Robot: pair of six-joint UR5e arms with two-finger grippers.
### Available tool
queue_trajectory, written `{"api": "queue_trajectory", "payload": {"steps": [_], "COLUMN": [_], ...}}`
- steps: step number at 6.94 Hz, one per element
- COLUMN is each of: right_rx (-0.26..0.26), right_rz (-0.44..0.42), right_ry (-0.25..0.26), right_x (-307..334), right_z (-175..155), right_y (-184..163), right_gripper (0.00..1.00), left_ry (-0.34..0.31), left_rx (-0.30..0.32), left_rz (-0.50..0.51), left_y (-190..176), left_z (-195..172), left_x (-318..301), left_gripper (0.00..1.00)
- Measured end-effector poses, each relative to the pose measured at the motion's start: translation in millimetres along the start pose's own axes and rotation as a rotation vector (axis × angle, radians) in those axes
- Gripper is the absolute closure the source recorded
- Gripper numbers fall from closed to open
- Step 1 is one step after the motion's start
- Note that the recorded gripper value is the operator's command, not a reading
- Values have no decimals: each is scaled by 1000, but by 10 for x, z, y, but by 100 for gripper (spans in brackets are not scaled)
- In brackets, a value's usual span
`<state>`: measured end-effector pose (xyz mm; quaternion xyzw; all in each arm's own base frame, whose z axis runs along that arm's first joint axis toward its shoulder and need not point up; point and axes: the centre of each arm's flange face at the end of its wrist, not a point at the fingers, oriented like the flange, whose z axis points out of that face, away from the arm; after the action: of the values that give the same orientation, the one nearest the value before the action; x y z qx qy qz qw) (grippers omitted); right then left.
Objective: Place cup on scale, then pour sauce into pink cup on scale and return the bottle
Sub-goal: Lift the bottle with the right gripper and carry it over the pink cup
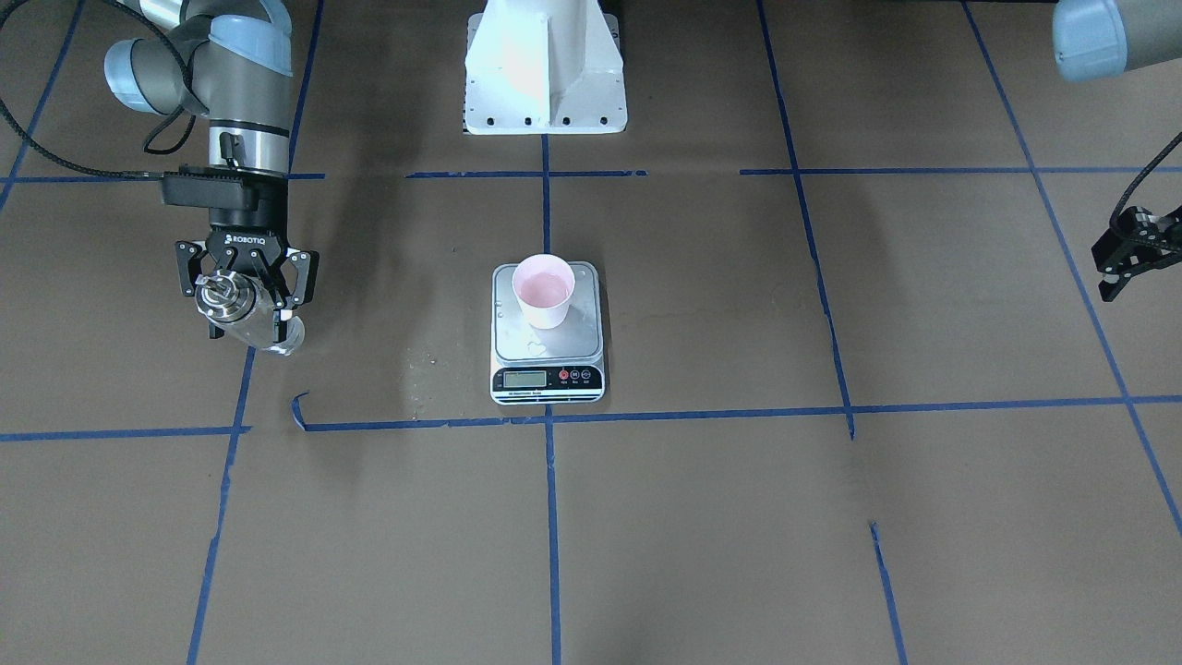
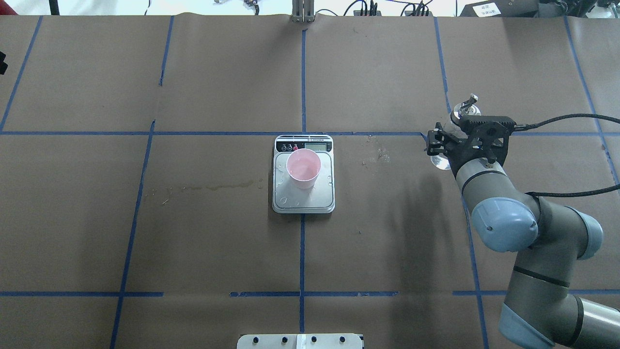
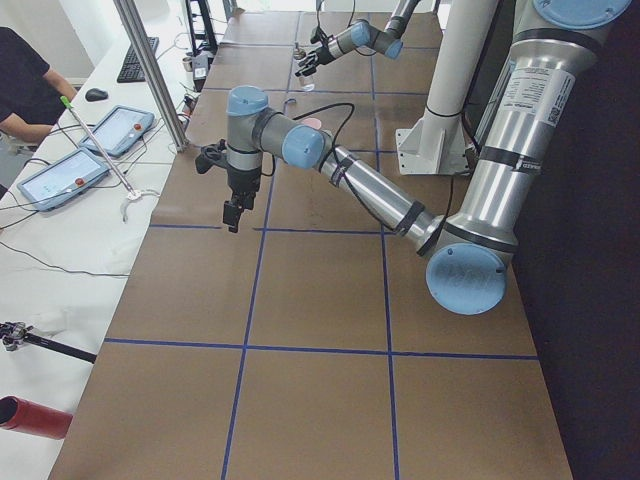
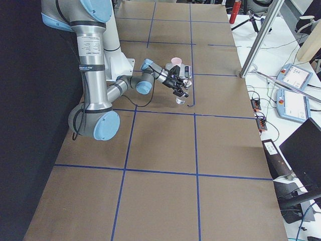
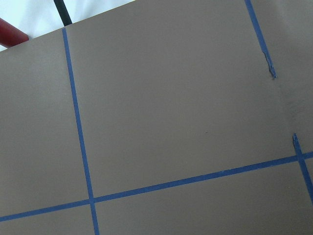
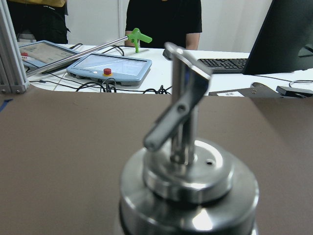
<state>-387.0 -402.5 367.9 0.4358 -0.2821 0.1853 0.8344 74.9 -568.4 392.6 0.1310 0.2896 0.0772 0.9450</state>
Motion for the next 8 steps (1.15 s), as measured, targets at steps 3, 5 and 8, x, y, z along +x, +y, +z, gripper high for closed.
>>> {"api": "queue_trajectory", "payload": {"steps": [3, 5, 8], "right_rx": [20, 92, 210], "right_rz": [-248, -399, -796], "right_ry": [-14, -6, 56], "right_x": [-664, -936, -1324], "right_z": [-189, -352, -597], "right_y": [-455, -457, -198], "right_gripper": [100, 100, 100], "left_ry": [-17, -17, -19], "left_rx": [-16, -38, -56], "left_rz": [18, 40, 76], "left_y": [38, 77, 330], "left_z": [48, 114, 357], "left_x": [-388, -675, -1116], "left_gripper": [0, 0, 0]}}
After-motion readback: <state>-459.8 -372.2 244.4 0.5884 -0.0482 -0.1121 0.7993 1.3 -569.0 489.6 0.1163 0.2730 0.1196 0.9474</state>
